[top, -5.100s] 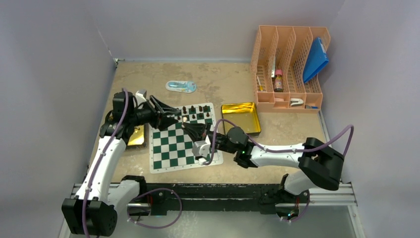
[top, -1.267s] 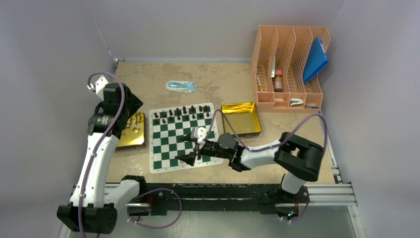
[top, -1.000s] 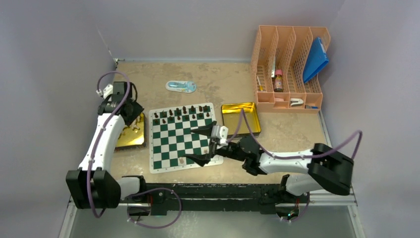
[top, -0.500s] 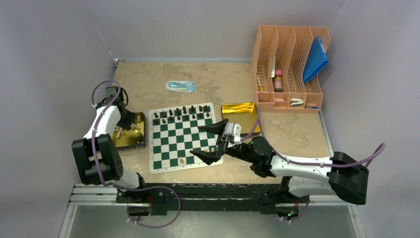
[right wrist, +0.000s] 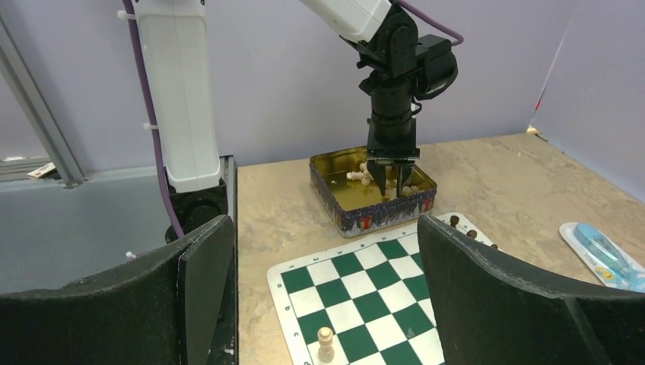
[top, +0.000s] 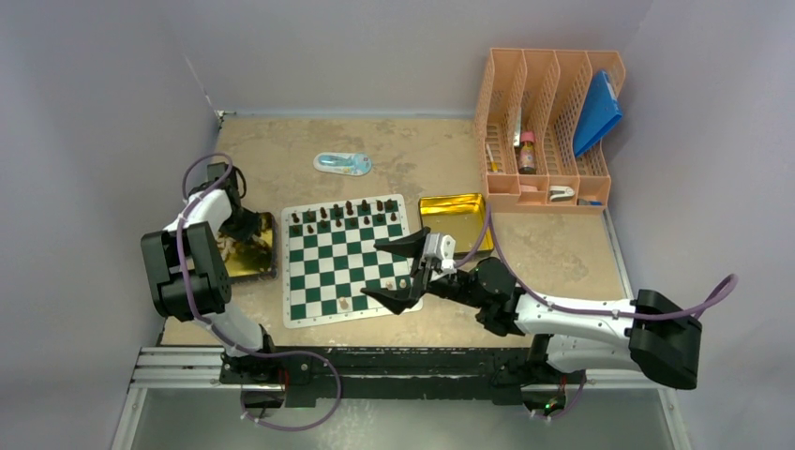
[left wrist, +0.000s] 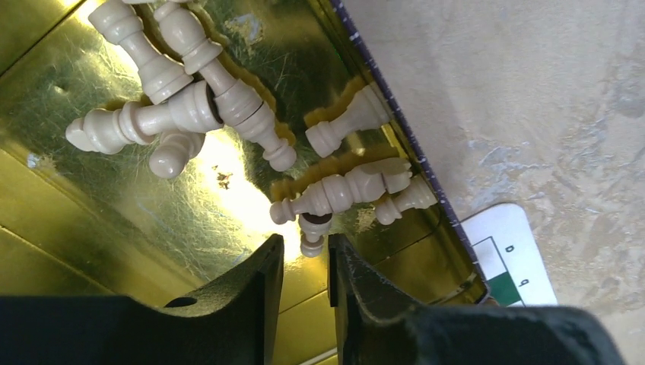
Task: Set up the chess pieces on the board
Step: Pick up the chess piece from the storage box.
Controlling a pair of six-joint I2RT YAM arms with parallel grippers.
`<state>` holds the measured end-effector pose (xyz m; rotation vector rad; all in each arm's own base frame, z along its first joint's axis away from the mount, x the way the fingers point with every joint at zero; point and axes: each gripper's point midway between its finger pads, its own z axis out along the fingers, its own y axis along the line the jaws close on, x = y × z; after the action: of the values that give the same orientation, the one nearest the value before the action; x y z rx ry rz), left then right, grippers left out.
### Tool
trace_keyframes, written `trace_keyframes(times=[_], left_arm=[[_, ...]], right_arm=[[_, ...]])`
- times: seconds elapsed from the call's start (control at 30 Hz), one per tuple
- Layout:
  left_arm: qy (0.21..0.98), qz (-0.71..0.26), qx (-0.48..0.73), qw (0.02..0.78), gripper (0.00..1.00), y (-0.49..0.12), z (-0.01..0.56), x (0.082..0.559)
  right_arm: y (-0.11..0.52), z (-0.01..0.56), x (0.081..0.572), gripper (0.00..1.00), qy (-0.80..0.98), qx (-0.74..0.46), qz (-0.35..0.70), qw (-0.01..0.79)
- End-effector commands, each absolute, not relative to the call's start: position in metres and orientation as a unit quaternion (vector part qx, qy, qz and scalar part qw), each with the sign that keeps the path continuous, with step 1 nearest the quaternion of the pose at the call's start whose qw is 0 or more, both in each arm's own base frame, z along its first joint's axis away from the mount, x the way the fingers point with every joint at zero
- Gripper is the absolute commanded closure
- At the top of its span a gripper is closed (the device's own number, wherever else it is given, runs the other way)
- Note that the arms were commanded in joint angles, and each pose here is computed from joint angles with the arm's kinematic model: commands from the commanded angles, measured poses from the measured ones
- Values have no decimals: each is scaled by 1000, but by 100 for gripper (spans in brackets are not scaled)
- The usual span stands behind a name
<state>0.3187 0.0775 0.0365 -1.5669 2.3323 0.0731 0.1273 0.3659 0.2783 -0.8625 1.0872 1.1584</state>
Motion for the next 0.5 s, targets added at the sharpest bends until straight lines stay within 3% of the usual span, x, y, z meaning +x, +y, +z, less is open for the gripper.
trace_keyframes(times=[0.0, 0.47], left_arm=[[806, 16, -551, 217, 71, 89, 57, 341], [810, 27, -560, 173, 71, 86, 33, 332]], right_arm=[[361, 319, 119, 9, 422, -364, 522, 645], [356, 326, 119, 10, 425, -360, 519, 648]])
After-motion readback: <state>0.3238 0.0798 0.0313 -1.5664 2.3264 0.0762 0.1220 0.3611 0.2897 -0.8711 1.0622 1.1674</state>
